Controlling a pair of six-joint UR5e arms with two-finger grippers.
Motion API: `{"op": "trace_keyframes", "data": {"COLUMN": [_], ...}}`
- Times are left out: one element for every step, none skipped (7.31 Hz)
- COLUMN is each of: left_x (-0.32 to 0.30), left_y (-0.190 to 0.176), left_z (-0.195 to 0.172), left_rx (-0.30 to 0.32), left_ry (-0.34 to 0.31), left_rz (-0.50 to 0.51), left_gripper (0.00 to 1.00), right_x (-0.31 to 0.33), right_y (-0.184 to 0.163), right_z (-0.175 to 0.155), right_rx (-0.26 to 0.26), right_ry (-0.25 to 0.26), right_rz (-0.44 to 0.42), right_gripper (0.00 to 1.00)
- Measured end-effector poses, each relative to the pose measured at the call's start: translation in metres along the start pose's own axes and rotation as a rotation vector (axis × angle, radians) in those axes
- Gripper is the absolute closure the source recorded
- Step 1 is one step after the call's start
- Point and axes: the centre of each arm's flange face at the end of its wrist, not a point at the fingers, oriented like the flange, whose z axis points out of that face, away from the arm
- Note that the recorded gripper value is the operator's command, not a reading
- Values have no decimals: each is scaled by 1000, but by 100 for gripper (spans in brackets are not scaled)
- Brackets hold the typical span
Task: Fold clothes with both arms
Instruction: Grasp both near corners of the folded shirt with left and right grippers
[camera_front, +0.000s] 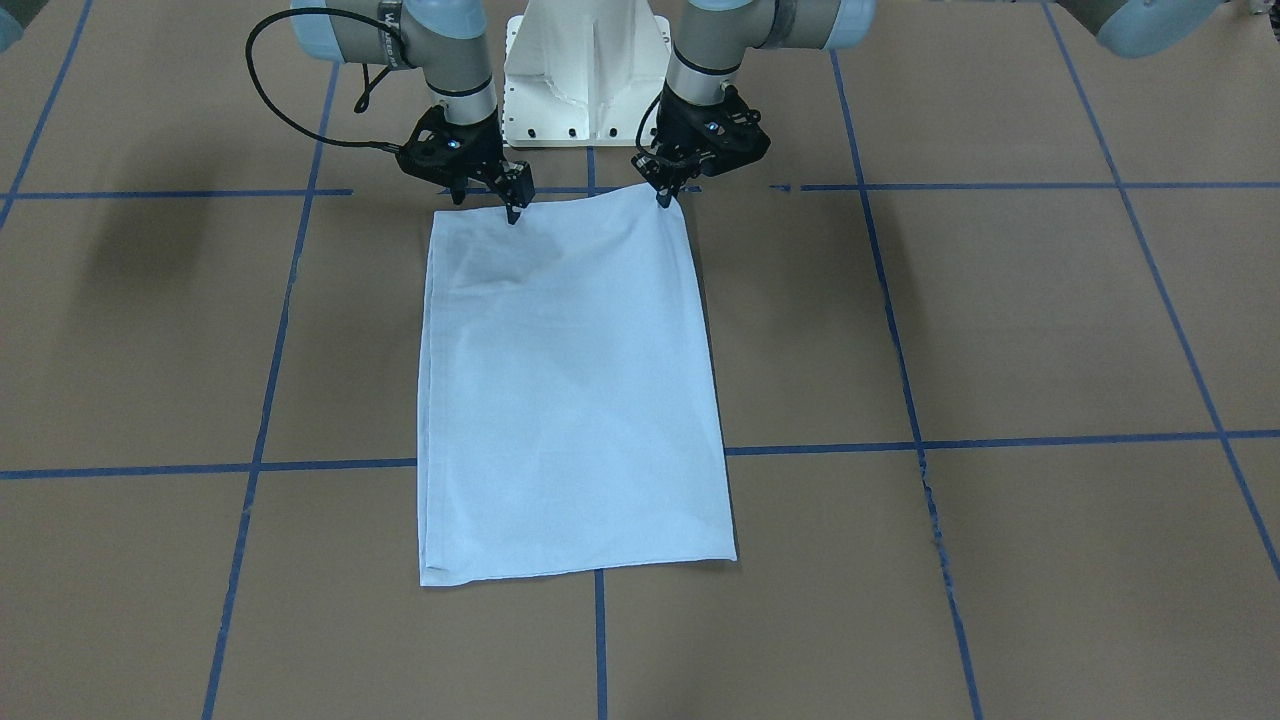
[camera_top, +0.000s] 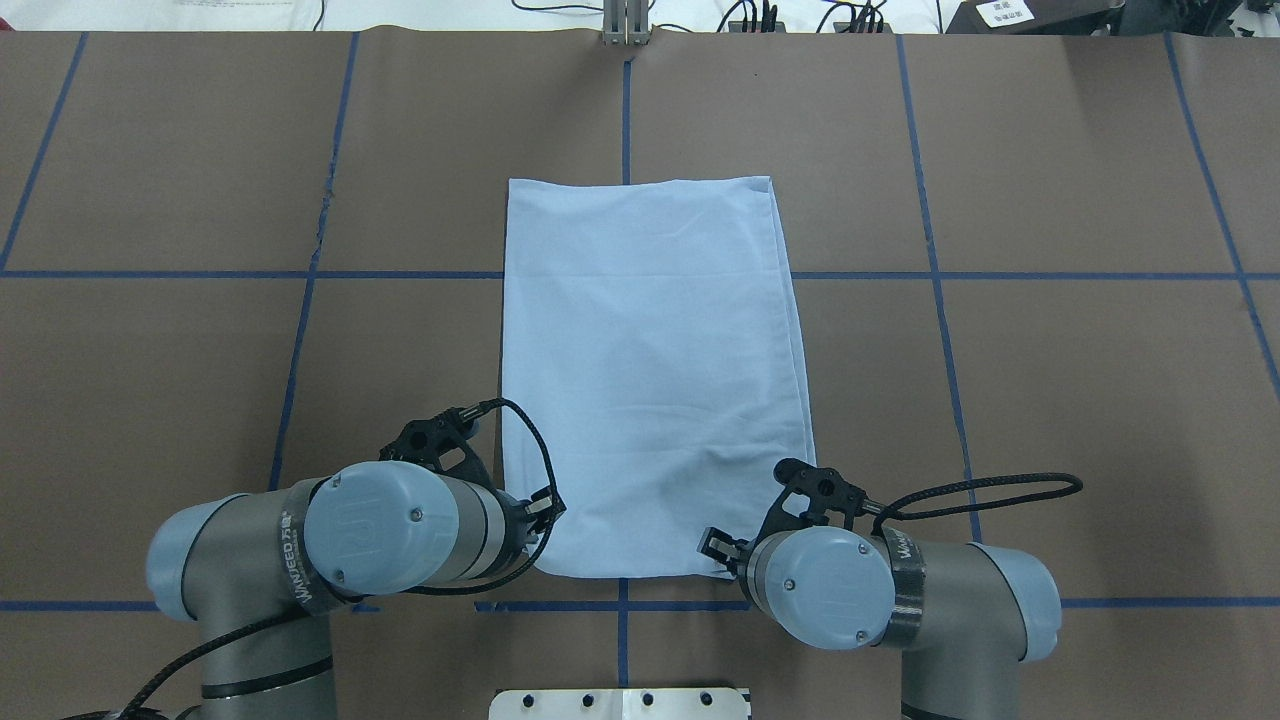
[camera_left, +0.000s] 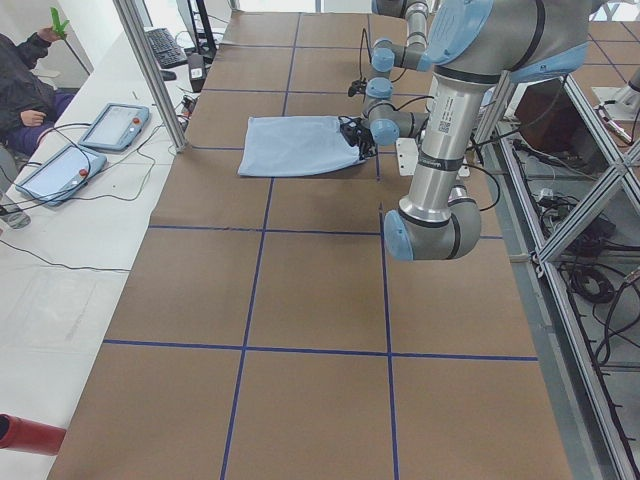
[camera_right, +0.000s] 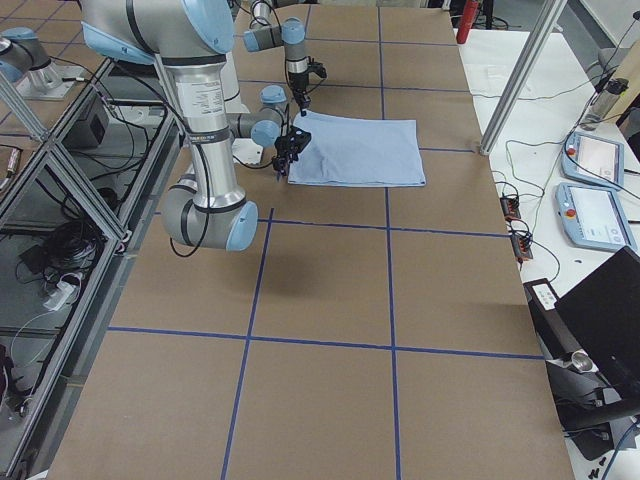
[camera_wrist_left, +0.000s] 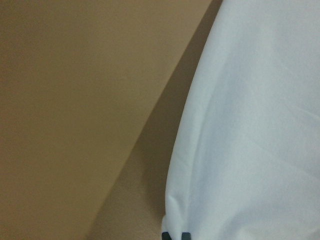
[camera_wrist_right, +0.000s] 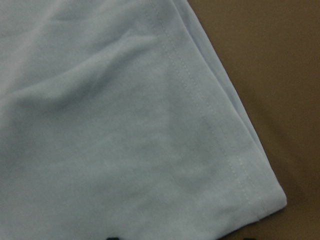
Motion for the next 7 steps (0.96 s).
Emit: {"op": "trace_keyframes", "data": {"left_x": [0,0,0,0,0,0,0], "left_y": [0,0,0,0,0,1,1], "left_z": [0,0,0,0,0,1,1], "left_rx": [0,0,0,0,1,0,0], "left_ry": [1,2,2,1,1,0,0], "left_rz": [0,0,0,0,0,1,1], "left_gripper": [100,100,100,100,100,100,100], "right_x": [0,0,-1,-2,-5,-12,-21], "right_y": [0,0,0,-1,-4,-8,-11], "right_z": [0,-1,-2,-5,-9,-13,-18], "right_rx": [-2,-4,-6,-7,-5,-1,6], "right_ry": [0,0,-3,-9,-16,-21,-23], "right_rz": [0,-1,-1,0,4,10,16], "right_gripper": [63,78,89,92,100,100,100]}}
